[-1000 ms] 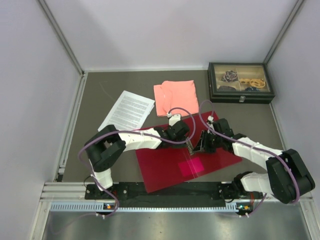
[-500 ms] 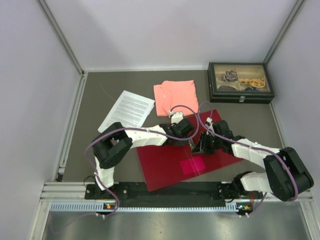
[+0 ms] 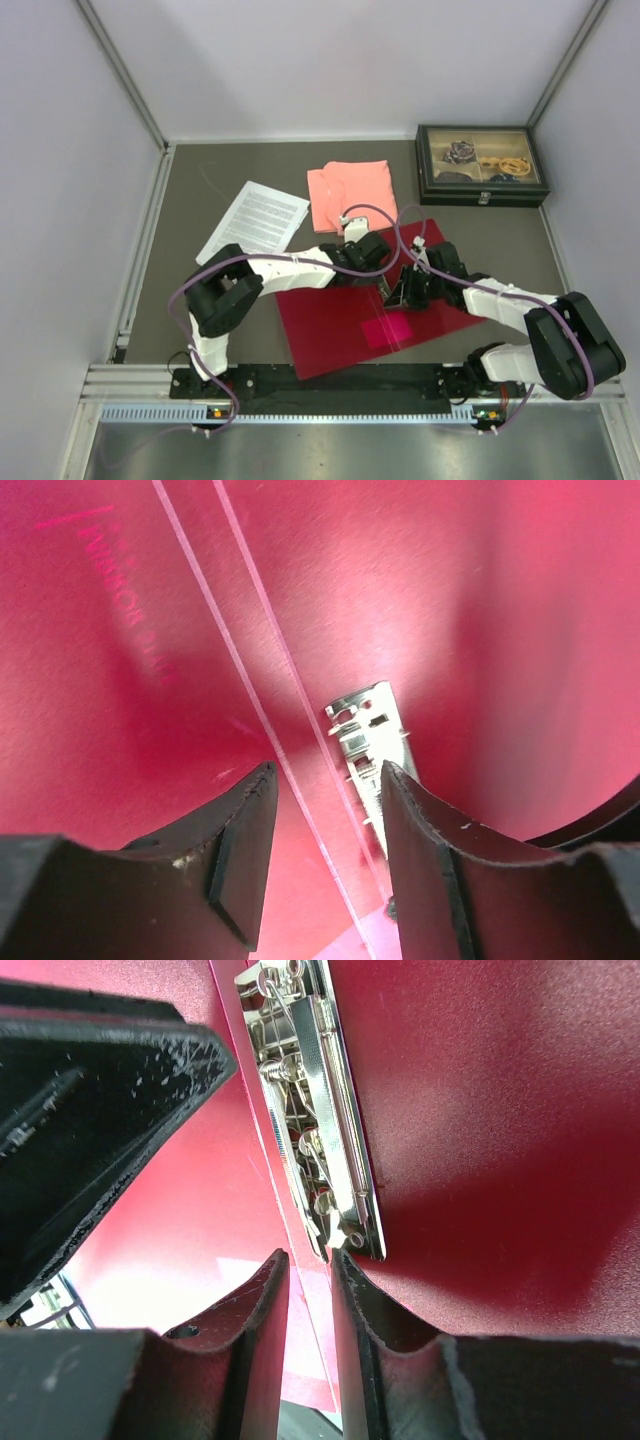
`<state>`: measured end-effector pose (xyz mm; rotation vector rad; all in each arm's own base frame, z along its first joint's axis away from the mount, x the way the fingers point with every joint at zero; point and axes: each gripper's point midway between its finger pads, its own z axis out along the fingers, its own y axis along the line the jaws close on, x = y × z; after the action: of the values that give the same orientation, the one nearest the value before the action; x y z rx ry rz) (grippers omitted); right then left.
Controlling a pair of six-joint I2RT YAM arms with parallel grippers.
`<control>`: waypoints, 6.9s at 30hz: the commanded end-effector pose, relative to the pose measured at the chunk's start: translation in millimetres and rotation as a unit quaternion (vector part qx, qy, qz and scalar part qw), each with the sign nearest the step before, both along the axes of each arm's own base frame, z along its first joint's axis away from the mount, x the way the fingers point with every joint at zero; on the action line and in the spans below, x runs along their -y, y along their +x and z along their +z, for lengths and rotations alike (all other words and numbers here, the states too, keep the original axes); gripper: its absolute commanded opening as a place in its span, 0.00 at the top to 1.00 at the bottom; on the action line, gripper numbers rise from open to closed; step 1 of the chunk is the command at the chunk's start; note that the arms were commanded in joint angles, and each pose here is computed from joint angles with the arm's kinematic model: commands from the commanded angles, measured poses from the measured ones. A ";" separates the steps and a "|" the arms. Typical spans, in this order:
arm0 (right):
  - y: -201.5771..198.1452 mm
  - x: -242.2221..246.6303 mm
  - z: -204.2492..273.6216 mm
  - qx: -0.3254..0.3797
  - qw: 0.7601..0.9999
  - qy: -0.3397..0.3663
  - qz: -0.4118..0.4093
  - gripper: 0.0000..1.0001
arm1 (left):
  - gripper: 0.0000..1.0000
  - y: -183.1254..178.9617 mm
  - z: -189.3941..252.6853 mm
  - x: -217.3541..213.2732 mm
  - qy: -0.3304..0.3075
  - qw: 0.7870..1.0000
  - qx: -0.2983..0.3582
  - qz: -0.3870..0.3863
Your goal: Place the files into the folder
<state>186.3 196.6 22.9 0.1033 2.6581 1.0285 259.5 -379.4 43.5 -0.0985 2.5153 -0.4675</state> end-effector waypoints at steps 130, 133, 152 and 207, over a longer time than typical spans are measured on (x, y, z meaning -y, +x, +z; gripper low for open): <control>35.7 2.1 -10.7 -0.120 0.983 -0.139 0.007 1.00 | 1.00 -22.8 -21.9 -37.8 0.055 0.998 -0.017 0.000; 43.4 -11.8 -1.7 -0.064 0.994 -0.088 0.015 1.00 | 1.00 -20.9 -25.7 -39.9 0.052 0.998 -0.028 0.012; 39.5 -34.6 39.8 -0.020 1.000 0.009 0.019 1.00 | 0.66 -9.5 52.5 -14.1 -0.018 0.995 0.038 -0.085; 151.9 -113.7 53.1 0.082 0.989 0.017 0.122 0.34 | 0.55 -74.5 59.3 -84.3 -0.061 0.992 0.022 -0.107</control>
<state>330.7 309.5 66.6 -0.1115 2.5769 1.1683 172.4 -284.8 82.0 0.1408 2.5226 -0.6810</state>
